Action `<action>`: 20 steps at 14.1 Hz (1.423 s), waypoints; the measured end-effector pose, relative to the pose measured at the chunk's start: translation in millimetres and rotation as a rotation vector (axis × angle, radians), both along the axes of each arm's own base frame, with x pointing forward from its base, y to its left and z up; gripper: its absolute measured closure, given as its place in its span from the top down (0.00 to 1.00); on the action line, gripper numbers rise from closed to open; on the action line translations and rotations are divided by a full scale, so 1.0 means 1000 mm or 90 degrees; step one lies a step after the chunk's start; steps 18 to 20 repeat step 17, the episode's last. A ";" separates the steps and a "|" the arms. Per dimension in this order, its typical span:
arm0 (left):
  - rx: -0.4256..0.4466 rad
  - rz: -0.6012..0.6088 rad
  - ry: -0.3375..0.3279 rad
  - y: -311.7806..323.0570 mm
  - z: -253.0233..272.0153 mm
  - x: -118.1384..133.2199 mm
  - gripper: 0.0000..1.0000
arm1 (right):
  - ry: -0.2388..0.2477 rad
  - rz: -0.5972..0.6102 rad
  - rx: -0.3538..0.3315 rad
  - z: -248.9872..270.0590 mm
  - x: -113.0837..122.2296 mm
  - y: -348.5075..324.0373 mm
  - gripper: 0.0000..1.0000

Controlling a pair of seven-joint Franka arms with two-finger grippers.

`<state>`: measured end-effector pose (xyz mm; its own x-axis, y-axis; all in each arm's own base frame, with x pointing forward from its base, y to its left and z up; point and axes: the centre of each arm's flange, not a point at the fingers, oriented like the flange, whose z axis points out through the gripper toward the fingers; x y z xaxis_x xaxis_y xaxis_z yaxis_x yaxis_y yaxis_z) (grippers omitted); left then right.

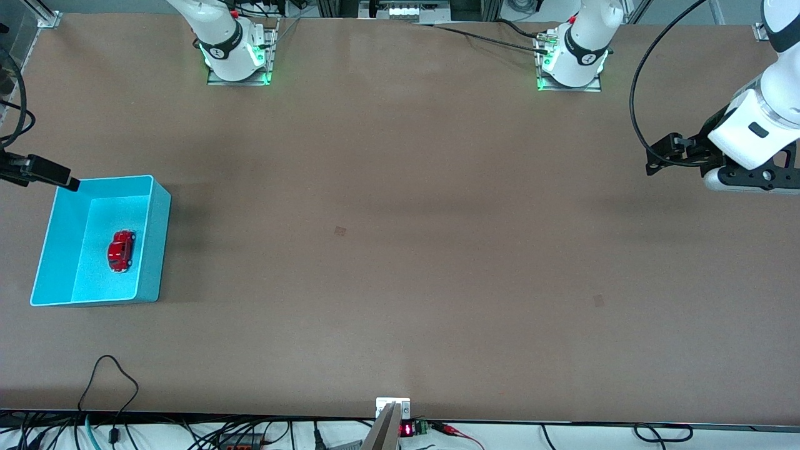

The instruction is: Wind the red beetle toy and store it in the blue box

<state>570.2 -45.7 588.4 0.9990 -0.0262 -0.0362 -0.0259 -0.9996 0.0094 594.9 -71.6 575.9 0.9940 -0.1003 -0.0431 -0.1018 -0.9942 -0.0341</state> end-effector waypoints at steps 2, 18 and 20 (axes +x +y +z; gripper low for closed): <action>0.000 0.000 0.000 0.000 0.000 0.000 1.00 | -0.010 0.011 -0.010 0.001 -0.014 0.005 1.00; 0.000 0.000 0.001 0.000 -0.001 0.001 1.00 | -0.002 0.019 -0.018 0.011 -0.055 0.011 1.00; 0.000 0.000 0.001 0.000 -0.001 0.001 1.00 | -0.002 0.019 -0.018 0.011 -0.055 0.011 1.00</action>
